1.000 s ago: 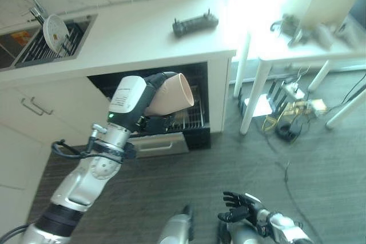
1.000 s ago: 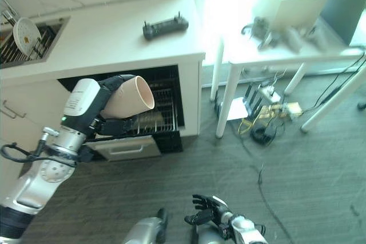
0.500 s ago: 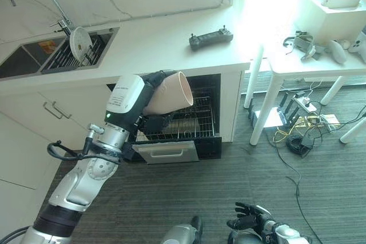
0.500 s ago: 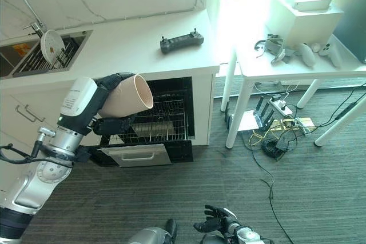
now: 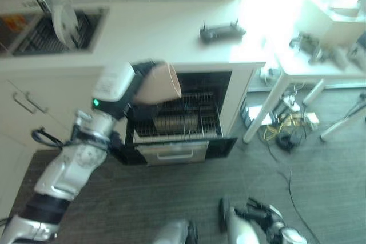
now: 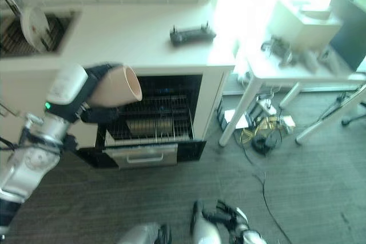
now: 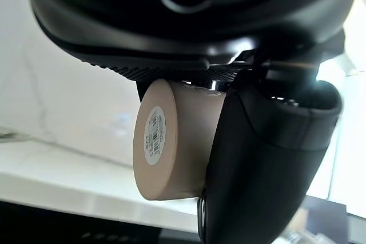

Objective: Place the dishes in the dishwasher.

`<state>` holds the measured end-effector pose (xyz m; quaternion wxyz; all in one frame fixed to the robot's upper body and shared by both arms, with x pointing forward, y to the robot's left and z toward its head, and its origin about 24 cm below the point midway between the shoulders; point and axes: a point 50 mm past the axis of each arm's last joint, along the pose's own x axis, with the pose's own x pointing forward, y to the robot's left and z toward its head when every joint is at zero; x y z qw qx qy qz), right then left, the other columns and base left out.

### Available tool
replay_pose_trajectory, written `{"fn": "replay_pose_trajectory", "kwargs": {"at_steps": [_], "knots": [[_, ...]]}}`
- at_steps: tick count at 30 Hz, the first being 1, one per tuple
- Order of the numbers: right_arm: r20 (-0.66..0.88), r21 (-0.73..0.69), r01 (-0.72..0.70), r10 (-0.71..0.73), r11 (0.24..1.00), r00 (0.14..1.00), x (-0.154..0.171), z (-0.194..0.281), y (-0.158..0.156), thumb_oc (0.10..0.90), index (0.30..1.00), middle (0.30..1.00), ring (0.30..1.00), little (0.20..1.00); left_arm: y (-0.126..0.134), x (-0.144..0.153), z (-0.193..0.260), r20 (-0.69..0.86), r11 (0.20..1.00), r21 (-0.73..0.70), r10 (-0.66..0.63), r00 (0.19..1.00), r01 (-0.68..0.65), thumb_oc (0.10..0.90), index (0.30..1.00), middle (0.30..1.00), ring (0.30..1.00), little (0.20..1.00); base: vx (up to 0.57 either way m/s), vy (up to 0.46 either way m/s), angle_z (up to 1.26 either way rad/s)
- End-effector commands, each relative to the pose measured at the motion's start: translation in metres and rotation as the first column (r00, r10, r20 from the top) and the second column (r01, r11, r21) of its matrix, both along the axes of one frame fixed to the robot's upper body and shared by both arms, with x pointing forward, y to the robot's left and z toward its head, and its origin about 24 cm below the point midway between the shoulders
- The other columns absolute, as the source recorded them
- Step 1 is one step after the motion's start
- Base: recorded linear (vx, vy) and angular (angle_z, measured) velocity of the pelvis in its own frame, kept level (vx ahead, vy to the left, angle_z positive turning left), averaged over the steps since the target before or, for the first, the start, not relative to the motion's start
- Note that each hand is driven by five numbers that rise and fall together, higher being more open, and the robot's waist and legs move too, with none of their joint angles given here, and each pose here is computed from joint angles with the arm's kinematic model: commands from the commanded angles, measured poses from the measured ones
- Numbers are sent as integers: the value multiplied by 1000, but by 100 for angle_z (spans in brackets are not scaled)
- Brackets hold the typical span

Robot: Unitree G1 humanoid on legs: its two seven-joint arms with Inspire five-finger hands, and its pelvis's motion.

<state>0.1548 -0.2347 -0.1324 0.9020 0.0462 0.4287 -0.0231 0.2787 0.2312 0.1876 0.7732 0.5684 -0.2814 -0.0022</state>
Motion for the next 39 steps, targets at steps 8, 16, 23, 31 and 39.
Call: {"fn": "replay_pose_trajectory", "kwargs": {"at_steps": [8,16,23,31,39], "knots": [[-28,-127,38,-42,991,999,-14,6,-40,800,900,900,900,900,-19,-16,63,323,988,-85,-96,942,130,400,300,300,300,300,224,-232,16],[-3,-135,195,-198,971,980,-19,11,-60,800,900,900,900,900,-33,-13,63,333,981,-78,-143,932,178,400,300,300,300,300,77,216,4],[-4,-121,352,-356,928,935,-31,3,-51,800,900,900,900,900,-31,-14,55,313,980,-86,-145,939,180,400,300,300,300,300,56,105,10],[480,-64,658,-555,750,679,-5,64,-91,800,900,900,900,900,-19,-16,46,246,869,-402,-202,948,290,400,300,300,300,300,-8,-20,-37],[910,123,586,-327,801,256,44,189,-81,800,900,900,900,900,-40,-6,-14,257,393,-866,-181,949,310,400,300,300,300,300,-2,-12,-35]]}}
